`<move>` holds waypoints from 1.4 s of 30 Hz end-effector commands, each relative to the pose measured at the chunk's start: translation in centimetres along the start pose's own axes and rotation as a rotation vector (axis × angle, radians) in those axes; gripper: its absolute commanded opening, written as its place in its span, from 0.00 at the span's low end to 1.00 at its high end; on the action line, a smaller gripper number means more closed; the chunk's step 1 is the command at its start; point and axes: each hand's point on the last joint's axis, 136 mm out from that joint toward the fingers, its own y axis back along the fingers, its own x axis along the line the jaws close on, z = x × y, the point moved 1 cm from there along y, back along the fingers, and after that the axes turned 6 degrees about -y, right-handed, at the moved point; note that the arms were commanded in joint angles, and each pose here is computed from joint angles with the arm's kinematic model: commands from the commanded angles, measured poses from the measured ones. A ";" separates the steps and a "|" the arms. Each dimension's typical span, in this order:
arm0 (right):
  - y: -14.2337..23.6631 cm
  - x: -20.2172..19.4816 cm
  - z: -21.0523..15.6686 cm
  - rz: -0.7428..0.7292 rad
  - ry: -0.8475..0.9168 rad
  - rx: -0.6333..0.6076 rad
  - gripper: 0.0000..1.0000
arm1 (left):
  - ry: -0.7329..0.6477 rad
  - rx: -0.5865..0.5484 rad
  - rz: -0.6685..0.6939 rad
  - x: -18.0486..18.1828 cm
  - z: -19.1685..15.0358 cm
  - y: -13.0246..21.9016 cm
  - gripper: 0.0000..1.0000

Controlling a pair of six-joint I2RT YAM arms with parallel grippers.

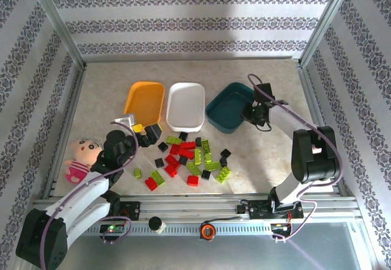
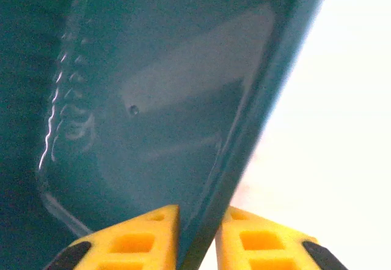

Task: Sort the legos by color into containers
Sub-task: Rotate the container at the center of the table, then pick up the lego from the bottom-center of the table.

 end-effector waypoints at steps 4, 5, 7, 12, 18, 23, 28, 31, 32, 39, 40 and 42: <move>-0.2 0.3 1.0 -0.055 0.240 0.094 0.15 | -0.026 -0.033 -0.019 -0.4 0.3 -0.1 1.00; -0.1 0.4 1.3 -0.060 0.252 0.094 0.15 | -0.026 -0.032 -0.020 -0.4 0.3 -0.2 1.00; -0.3 0.5 1.6 -0.058 0.264 0.105 0.16 | -0.025 -0.028 -0.015 -0.2 0.2 -0.3 1.00; 0.3 1.4 2.0 -0.038 0.255 0.056 0.52 | -0.024 -0.013 -0.009 0.0 -0.2 -0.6 1.00; 5.4 2.7 -0.2 -0.031 0.273 -0.116 0.73 | -0.025 -0.012 -0.010 0.0 -0.3 -0.7 1.00; 7.2 1.5 -6.6 -0.020 0.243 -0.185 0.77 | -0.024 -0.013 -0.011 -0.1 -0.2 -0.6 1.00; 6.8 0.0 -11.7 -0.028 0.219 -0.208 0.81 | -0.018 -0.009 -0.013 -0.1 -0.3 -0.7 1.00; 5.7 -0.8 -13.4 -0.062 0.217 -0.199 0.81 | -0.015 -0.013 -0.015 -0.1 -0.3 -0.7 1.00; 5.3 -0.6 -13.8 -0.058 0.216 -0.192 0.81 | -0.015 -0.012 -0.016 -0.1 -0.4 -0.7 1.00; 2.5 1.0 -16.0 -0.043 0.236 -0.128 0.81 | -0.017 -0.015 -0.016 0.0 -0.4 -0.7 1.00; 2.2 1.3 -16.2 -0.041 0.237 -0.121 0.80 | -0.017 -0.015 -0.015 0.0 -0.4 -0.7 1.00; 1.8 1.4 -16.4 -0.047 0.231 -0.106 0.80 | -0.017 -0.014 -0.013 0.0 -0.4 -0.7 1.00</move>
